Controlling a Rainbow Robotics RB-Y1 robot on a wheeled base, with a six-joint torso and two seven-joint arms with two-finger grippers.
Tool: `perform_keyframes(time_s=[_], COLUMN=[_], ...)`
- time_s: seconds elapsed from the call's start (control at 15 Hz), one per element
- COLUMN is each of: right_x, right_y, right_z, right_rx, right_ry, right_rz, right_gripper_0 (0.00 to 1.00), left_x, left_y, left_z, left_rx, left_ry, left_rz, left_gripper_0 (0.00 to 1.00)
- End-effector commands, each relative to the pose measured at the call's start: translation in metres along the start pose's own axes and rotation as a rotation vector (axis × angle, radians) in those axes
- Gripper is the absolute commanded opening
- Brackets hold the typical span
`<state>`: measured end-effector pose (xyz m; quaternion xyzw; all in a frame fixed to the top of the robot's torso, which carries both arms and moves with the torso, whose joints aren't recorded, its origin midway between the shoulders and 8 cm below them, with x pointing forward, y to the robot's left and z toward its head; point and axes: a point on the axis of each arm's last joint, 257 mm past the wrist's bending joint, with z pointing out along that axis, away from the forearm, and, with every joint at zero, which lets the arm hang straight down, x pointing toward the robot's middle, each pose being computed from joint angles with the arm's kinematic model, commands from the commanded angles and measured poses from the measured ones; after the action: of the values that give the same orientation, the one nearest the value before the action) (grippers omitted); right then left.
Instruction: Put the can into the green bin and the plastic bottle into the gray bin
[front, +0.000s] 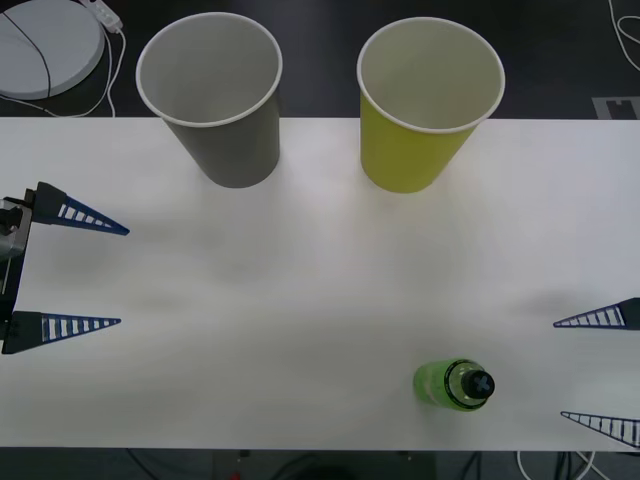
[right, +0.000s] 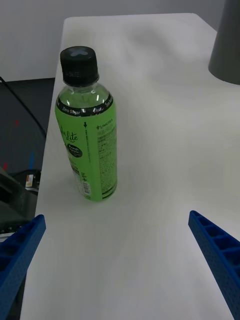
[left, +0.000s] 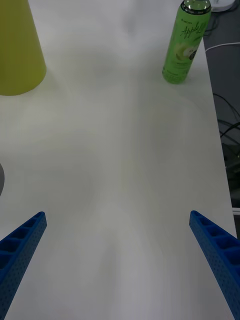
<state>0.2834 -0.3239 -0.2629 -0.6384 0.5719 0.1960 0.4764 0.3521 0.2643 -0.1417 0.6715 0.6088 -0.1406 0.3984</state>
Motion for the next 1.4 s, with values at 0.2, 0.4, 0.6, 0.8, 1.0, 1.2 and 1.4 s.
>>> perform_keyframes(time_s=[0.2,0.4,0.6,0.8,1.0,1.2,1.4], right_x=[0.004,0.003,0.005,0.005,0.002,-0.002,-0.008], right_y=[0.006,0.01,0.019,0.03,0.029,0.026,0.027], right_z=[0.024,0.036,0.05,0.063,0.07,0.073,0.081], right_rx=[0.012,0.02,0.029,0.026,0.045,0.065,0.067], right_ry=[-0.044,-0.06,-0.087,-0.118,-0.139,-0.159,-0.187], right_rz=[-0.007,-0.011,0.018,0.053,0.054,0.064,0.079], right_gripper_0=[1.0,1.0,1.0,1.0,1.0,1.0,1.0], left_x=[0.0,0.0,0.0,0.0,0.0,0.0,0.0], left_y=[0.0,0.0,0.0,0.0,0.0,0.0,0.0], left_z=[0.0,0.0,0.0,0.0,0.0,0.0,0.0], left_rx=[0.0,0.0,0.0,0.0,0.0,0.0,0.0], left_ry=[0.0,0.0,0.0,0.0,0.0,0.0,0.0], left_rz=[0.0,0.0,0.0,0.0,0.0,0.0,0.0], left_gripper_0=[1.0,1.0,1.0,1.0,1.0,1.0,1.0])
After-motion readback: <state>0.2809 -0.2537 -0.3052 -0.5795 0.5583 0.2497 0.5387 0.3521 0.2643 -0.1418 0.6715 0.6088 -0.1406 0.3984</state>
